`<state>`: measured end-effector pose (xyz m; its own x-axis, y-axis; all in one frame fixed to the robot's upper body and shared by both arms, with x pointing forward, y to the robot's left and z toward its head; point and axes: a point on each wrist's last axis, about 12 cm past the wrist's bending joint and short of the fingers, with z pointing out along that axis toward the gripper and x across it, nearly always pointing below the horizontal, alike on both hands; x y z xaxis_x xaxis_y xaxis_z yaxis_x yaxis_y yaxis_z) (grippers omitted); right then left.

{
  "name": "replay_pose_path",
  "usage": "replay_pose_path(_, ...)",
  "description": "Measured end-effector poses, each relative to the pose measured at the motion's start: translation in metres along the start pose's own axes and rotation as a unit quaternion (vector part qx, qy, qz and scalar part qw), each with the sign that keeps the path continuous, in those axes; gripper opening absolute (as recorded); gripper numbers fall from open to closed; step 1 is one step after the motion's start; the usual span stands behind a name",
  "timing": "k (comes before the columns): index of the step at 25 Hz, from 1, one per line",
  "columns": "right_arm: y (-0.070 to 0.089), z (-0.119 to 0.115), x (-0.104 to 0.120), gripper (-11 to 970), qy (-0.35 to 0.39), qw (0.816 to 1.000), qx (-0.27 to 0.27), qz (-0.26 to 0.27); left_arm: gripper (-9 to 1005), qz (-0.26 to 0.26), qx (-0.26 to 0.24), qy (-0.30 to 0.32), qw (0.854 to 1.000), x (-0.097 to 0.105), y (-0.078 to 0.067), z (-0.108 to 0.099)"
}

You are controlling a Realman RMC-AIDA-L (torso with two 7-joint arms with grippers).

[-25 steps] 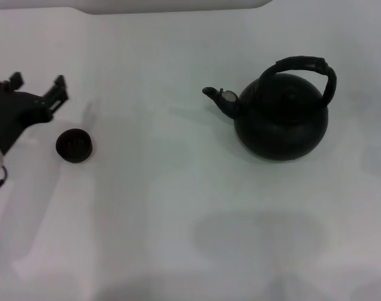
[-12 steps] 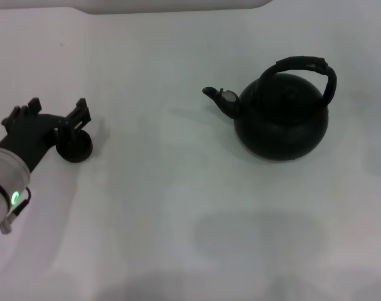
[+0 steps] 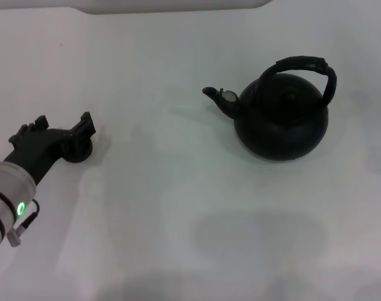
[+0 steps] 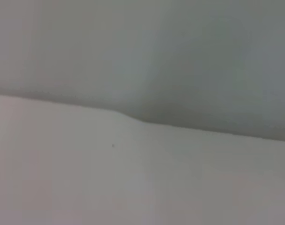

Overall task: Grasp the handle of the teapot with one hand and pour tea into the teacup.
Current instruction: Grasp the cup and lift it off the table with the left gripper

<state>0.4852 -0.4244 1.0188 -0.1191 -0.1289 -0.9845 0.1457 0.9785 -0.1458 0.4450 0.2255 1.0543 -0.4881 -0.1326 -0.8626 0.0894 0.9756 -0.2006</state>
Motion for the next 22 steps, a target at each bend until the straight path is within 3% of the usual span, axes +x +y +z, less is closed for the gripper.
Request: replay_pose_path(22, 0.001, 0.003, -0.002, 829, -0.003, 1.0, -0.002, -0.002, 870, -0.042, -0.003, 0.034, 0.999, 0.017, 0.005, 0.009)
